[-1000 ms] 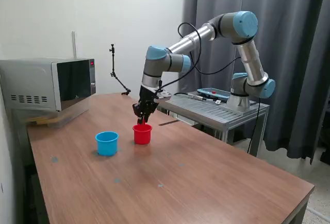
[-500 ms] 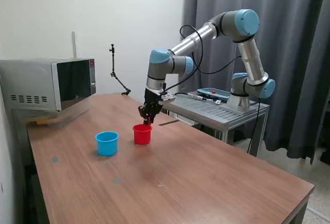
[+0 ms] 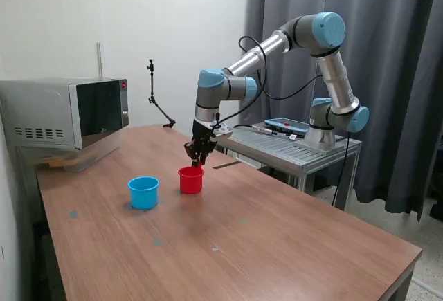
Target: Place red objects in the red bin, and blue objects in the blue bin.
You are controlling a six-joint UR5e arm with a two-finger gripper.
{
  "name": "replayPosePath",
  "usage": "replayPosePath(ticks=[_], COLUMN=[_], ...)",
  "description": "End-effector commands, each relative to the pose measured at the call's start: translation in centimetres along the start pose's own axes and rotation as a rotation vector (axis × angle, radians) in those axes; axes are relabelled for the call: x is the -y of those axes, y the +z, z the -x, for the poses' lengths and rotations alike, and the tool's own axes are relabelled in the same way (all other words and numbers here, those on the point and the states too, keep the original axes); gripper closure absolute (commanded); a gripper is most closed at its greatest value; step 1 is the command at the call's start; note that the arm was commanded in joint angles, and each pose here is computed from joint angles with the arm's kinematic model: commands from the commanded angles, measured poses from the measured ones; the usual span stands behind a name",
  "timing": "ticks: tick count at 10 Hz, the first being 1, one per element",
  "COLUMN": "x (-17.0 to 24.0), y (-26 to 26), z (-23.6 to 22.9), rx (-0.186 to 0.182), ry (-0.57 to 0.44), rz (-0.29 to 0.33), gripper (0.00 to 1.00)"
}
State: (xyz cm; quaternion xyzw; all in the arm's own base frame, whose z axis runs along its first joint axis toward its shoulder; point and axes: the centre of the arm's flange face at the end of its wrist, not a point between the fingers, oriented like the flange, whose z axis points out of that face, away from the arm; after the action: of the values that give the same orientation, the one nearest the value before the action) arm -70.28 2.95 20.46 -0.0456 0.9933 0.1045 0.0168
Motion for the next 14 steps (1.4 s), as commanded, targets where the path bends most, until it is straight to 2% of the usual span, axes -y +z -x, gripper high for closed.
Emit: replayPosePath(ticks=[1,3,4,8,10,13,14], x=[-0.9,-1.7,-1.8,-2.6,-2.7,-2.9,-2.8], y=[0.2,0.4,0.4,0.8,0.1,-4.3,-6.1], z=[0.2,0.3,0.3,0.6,0.2,0.7,1.4], rx=[0.006,0.008,0.009,0.017,0.004,-0.031,-0.026], ry=[0.012,0.024,0.026,0.036,0.018,-0.165,-0.293], rz=[0.007,0.007,0.007,0.006,0.008,0.060,0.049], gripper=[1.00,1.00,0.00,0.00,0.00,0.00,0.00])
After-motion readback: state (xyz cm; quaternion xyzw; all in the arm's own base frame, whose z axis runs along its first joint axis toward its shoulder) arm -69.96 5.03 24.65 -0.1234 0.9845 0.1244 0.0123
